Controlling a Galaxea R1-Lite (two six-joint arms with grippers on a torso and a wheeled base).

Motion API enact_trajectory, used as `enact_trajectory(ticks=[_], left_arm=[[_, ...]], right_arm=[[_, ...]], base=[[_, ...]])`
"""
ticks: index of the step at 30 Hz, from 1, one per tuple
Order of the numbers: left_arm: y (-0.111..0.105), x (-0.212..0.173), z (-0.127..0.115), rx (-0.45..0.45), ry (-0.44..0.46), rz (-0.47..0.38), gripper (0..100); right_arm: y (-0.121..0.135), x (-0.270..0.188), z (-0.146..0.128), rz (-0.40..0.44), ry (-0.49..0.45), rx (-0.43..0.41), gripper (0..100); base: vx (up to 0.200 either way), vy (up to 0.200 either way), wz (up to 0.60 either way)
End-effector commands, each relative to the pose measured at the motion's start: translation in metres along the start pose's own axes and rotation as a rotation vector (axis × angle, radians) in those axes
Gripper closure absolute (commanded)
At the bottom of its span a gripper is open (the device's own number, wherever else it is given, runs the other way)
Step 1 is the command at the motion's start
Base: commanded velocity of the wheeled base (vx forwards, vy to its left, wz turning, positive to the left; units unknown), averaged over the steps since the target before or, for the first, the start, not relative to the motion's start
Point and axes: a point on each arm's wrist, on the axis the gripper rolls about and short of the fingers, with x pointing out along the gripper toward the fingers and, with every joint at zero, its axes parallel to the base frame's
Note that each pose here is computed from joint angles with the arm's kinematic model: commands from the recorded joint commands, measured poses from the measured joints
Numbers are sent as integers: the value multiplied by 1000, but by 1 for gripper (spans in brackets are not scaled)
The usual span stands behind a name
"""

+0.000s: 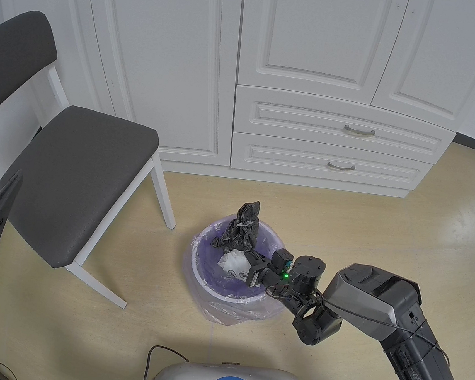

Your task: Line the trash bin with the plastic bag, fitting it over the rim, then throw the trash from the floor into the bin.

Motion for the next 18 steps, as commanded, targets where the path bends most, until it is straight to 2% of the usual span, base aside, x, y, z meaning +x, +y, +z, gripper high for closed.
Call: enact_trajectory(ticks=[1, 4, 6, 9, 18], left_arm=[[0, 0, 0, 0, 2, -1, 0], [0, 1, -1, 1, 3, -2, 0], [0, 0, 0, 0, 2, -1, 0], [0, 0, 0, 0, 0, -1, 0], [-1, 0, -1, 3, 6, -3, 0]], right_arm=[[-2, 0, 8, -5, -9, -1, 100], [-3, 1, 14, -8, -7, -1, 100], [-4, 2, 33, -14, -31, -2, 100], [-2, 1, 39, -10, -42, 3, 100], [-3, 3, 5, -7, 6, 21, 100]], base=[[0, 0, 0], [0, 0, 0], [0, 0, 0], [0, 0, 0], [0, 0, 0]])
